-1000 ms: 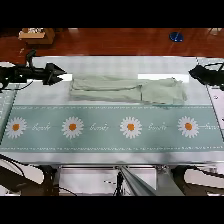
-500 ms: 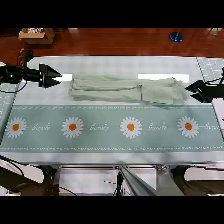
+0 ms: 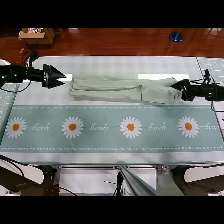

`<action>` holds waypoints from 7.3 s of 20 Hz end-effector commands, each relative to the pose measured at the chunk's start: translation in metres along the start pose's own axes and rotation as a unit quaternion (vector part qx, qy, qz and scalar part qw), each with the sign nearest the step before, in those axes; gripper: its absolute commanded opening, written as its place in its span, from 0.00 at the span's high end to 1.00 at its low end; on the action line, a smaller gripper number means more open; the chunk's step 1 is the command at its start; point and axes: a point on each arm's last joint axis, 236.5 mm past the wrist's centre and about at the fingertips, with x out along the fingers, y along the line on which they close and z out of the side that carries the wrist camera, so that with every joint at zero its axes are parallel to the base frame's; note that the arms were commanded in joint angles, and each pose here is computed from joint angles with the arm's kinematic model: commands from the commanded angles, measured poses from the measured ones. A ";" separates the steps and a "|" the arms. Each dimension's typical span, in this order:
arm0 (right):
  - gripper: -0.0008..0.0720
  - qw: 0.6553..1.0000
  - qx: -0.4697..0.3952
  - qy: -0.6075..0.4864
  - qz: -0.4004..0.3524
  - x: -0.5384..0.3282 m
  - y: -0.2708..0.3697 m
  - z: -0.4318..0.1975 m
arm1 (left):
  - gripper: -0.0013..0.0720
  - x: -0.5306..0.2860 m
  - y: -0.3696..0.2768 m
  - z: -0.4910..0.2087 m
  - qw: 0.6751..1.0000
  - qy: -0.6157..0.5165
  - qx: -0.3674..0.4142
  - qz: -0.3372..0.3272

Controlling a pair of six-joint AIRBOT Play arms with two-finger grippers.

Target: Fold the shirts.

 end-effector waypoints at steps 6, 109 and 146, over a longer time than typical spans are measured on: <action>0.95 0.998 -0.056 0.018 0.020 0.004 0.045 -0.007 | 0.48 0.007 -0.005 -0.002 1.000 0.008 0.006 -0.001; 0.27 0.997 0.078 0.020 -0.018 0.039 0.058 -0.210 | 0.95 -0.094 -0.201 -0.075 0.934 -0.132 0.300 0.144; 0.95 0.720 0.367 0.043 -0.587 -0.450 -0.170 -0.331 | 0.95 -0.136 -0.198 -0.025 0.904 -0.248 0.302 0.172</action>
